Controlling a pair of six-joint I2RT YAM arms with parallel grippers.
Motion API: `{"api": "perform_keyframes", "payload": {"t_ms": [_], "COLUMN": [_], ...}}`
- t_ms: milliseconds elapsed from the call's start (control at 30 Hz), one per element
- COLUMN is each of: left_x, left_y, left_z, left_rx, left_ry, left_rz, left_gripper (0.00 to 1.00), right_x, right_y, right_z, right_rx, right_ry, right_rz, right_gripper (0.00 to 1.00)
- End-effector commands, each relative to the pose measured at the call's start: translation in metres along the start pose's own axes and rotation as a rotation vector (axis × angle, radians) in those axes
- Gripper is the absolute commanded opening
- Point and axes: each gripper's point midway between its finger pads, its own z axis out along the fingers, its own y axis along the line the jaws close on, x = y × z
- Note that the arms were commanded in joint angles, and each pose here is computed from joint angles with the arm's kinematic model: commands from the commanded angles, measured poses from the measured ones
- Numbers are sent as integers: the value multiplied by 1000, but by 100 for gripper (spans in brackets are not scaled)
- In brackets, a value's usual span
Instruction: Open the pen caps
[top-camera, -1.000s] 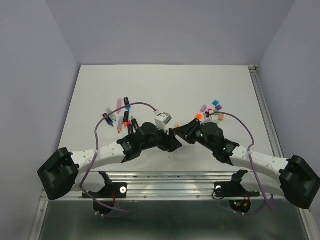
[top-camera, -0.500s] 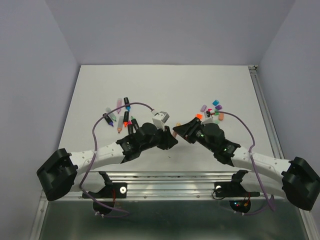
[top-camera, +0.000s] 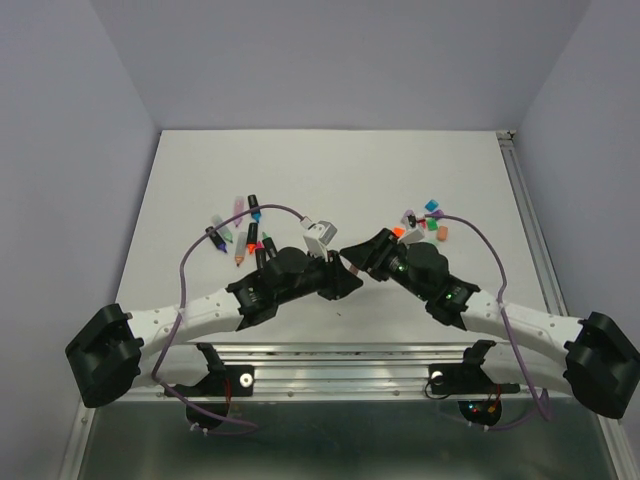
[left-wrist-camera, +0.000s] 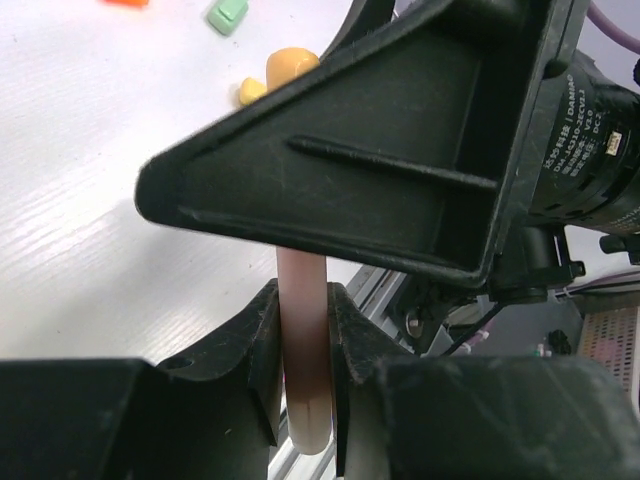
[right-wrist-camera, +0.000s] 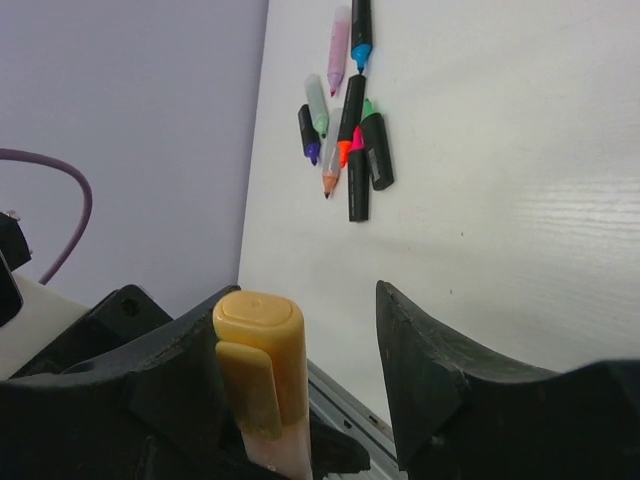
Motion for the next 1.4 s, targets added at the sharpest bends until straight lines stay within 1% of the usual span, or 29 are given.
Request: {"api": "perform_keyframes", "payload": {"t_ms": [0,33,67,200,300,533,567,600,700,767,867,900,967,1033,1067,1100,1133,1167,1233,1267,1300,1367], "left_x": [-10,-10,-10,-9,-9,-13,-13,-13,-11,-10,-8,-4,3,14,25,29,38,51,61,69,79,83], "left_y": [-17,-16,-12,-6,-5,-6,-6,-5,-2,-2,-1,0,-1,-1,-2,-6,-8,-15,-22,-24,-25,-27], "left_z": [-3,-3,-3,-2,-2,-1,-1,-1,1,1,1,0,-2,-6,-9,-13,-14,-20,-27,-31,-34,-39], "left_rx": [62,57,35,4,-3,-11,-13,-18,-29,-32,-35,-32,-26,-15,-6,10,15,36,49,47,38,39], "left_ry": [-43,-42,-44,-42,-42,-52,-51,-53,-47,-42,-32,-21,-3,23,51,61,87,118,139,162,178,179], "left_rz": [-10,-13,-16,-20,-26,-37,-38,-39,-41,-38,-39,-42,-60,-95,-107,-121,-142,-169,-197,-204,-223,-239], "left_gripper": [0,0,0,0,0,0,0,0,0,0,0,0,0,0,0,0,0,0,0,0,0,0], "right_x": [-32,-38,-43,-51,-48,-34,-33,-33,-36,-42,-47,-53,-58,-76,-95,-109,-123,-140,-167,-176,-198,-215], "right_y": [31,35,29,32,36,24,24,24,22,17,13,11,1,-13,-24,-21,-22,-43,-47,-57,-71,-78], "right_z": [7,8,8,8,9,10,10,10,10,11,14,15,18,21,18,22,16,12,13,17,14,16], "right_rx": [-27,-21,20,39,30,65,61,65,79,121,156,175,237,353,436,481,522,632,683,712,749,768], "right_ry": [-115,-137,-163,-186,-165,-107,-106,-112,-140,-165,-190,-218,-238,-318,-415,-460,-501,-556,-616,-620,-647,-672], "right_rz": [-54,-67,-78,-95,-97,-72,-75,-74,-80,-94,-106,-106,-140,-184,-213,-239,-253,-300,-306,-306,-294,-278], "right_gripper": [61,61,61,61,53,47,45,35,14,13,3,1,1,1,1,1,1,1,1,1,1,1]}}
